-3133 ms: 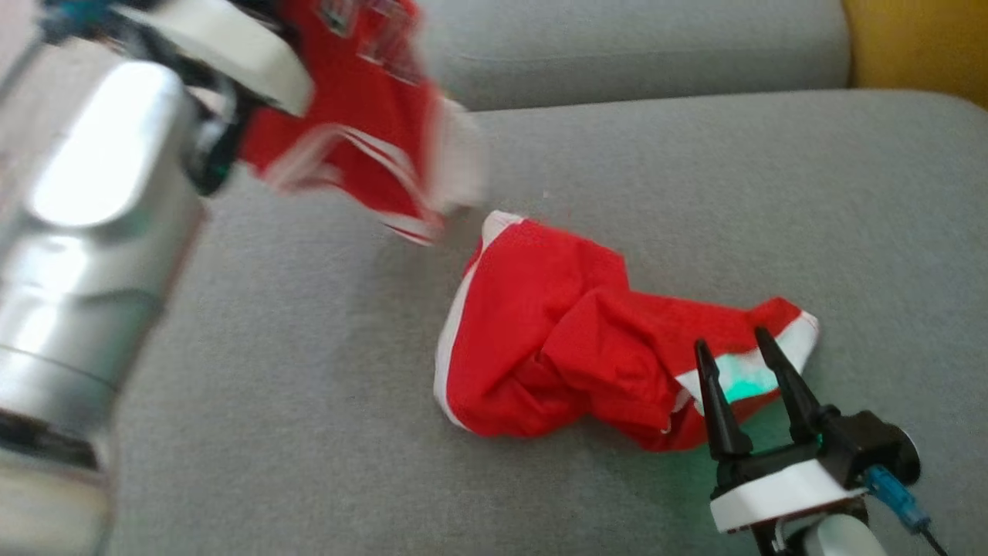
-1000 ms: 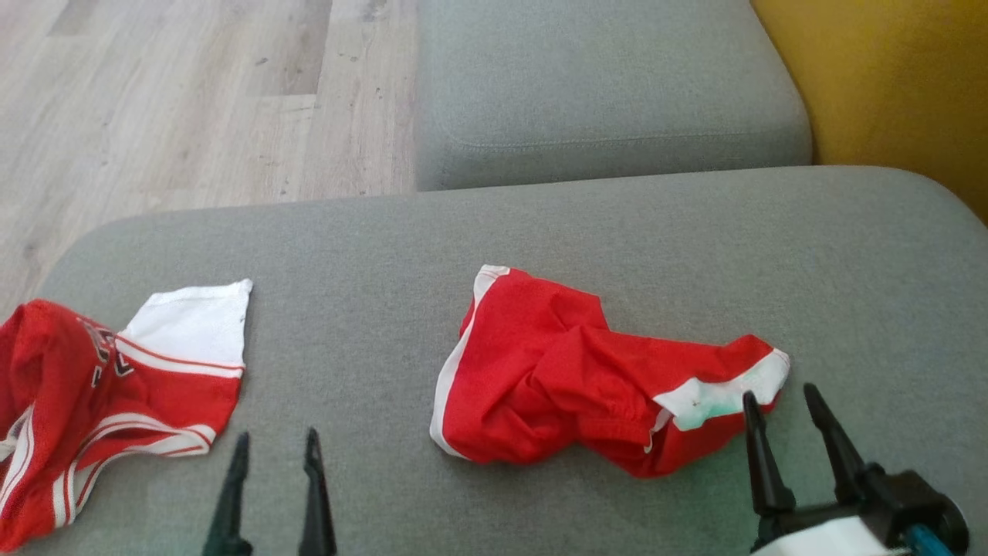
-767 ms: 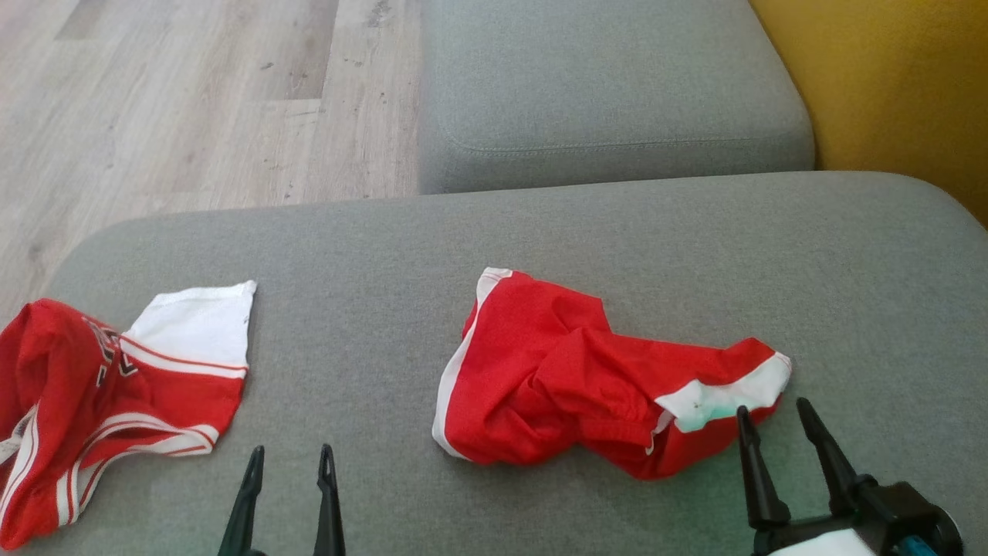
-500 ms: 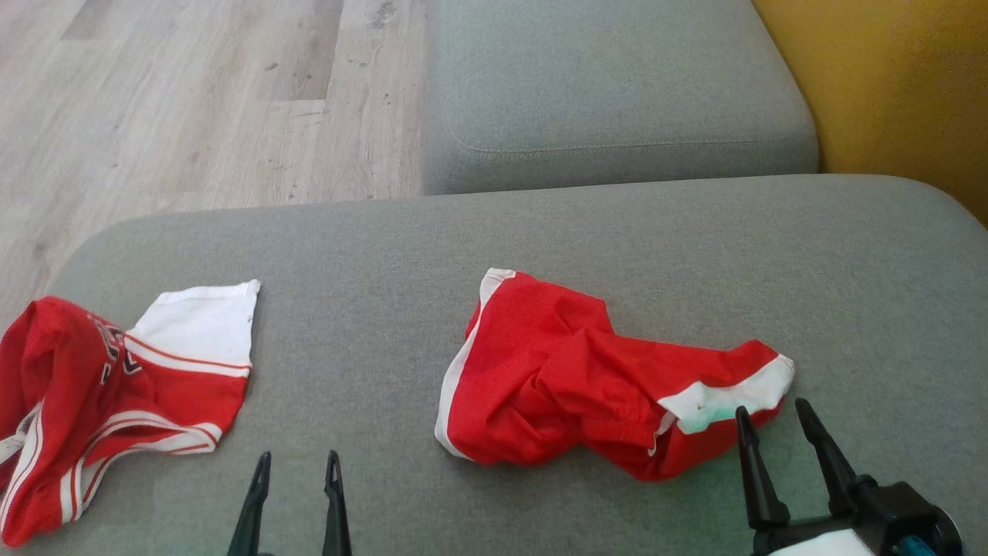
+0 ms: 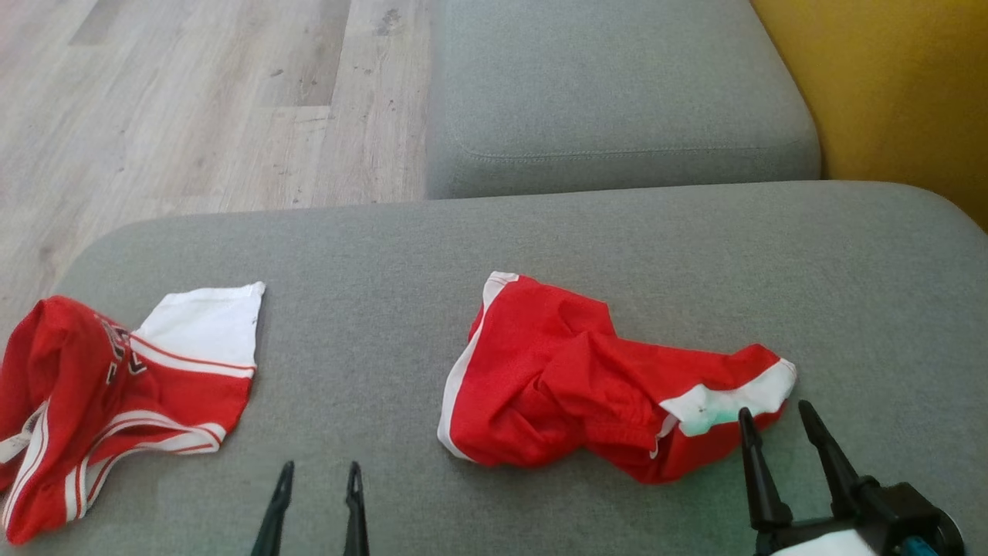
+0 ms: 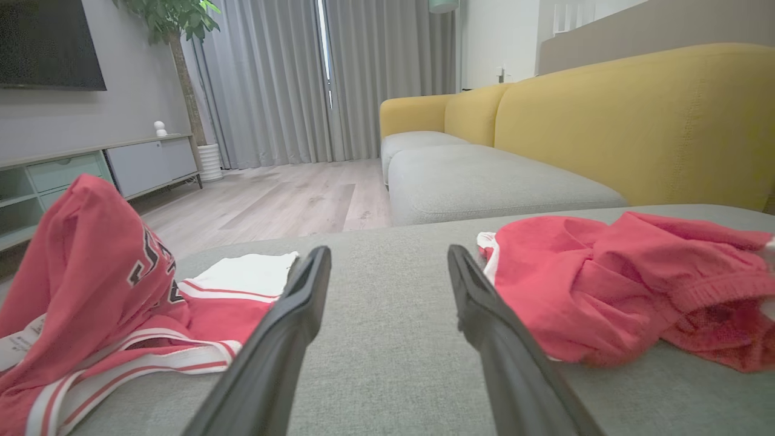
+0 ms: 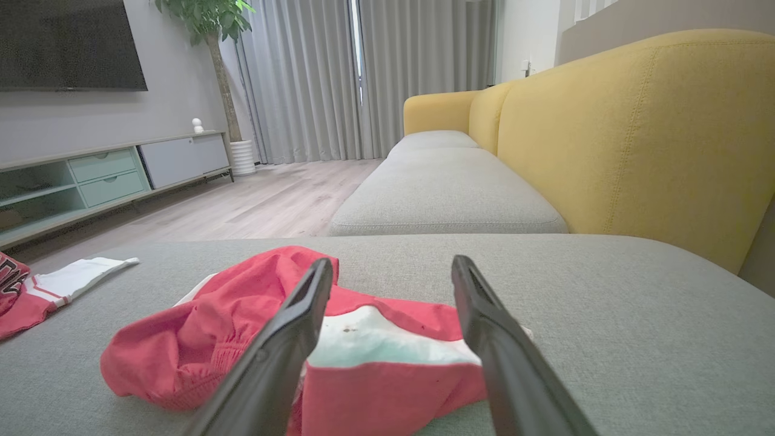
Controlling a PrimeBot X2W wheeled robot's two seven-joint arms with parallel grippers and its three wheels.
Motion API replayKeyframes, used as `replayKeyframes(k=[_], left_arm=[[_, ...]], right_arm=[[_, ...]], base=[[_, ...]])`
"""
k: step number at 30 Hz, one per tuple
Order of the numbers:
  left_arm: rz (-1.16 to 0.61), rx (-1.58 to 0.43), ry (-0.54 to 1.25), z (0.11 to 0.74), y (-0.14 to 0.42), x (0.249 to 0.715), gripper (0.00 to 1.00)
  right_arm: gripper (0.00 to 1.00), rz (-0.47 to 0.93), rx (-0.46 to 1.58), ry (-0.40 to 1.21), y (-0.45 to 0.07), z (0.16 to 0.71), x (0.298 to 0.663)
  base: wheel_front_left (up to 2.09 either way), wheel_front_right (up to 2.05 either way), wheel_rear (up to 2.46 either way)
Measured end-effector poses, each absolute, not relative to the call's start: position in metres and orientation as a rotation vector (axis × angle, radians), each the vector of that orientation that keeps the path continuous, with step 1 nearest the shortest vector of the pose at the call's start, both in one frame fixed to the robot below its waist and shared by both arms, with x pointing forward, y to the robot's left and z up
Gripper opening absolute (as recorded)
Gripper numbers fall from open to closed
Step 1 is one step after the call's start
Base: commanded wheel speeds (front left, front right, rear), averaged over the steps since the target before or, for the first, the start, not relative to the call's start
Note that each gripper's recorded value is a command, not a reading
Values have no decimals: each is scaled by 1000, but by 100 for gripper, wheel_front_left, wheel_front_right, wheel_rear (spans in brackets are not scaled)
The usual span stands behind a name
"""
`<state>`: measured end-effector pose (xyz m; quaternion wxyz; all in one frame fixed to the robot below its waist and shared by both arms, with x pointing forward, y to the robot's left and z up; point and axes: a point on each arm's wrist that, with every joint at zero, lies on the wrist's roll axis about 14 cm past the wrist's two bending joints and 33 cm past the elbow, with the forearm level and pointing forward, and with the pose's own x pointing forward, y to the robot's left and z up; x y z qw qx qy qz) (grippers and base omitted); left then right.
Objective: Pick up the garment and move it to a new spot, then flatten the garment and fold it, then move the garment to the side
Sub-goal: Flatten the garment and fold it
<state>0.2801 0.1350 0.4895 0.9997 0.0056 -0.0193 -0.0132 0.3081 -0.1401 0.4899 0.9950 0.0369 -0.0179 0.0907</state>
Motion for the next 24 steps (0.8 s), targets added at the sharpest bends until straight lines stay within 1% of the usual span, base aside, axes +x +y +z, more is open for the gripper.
replayKeyframes(k=[12,15,17,19,20,24], left_arm=[[-22,-9,-24,486,132,280,100],[-50,-35,-6,482,124,281,100],[-107,-72,17,477,110,282,100],[-200,-97,56,468,89,282,100],[-286,-104,94,458,69,282,100],[-487,-149,125,455,21,291,100]], right_arm=[[100,178,75,-28,-141,488,309],[100,168,76,-22,-144,486,308],[100,155,78,-15,-147,484,308],[100,137,80,-9,-153,482,307],[100,115,81,-3,-159,480,307],[100,69,82,9,-172,477,310]], base=[[0,0,0],[0,0,0],[0,0,0],[0,0,0],[0,0,0],[0,0,0]])
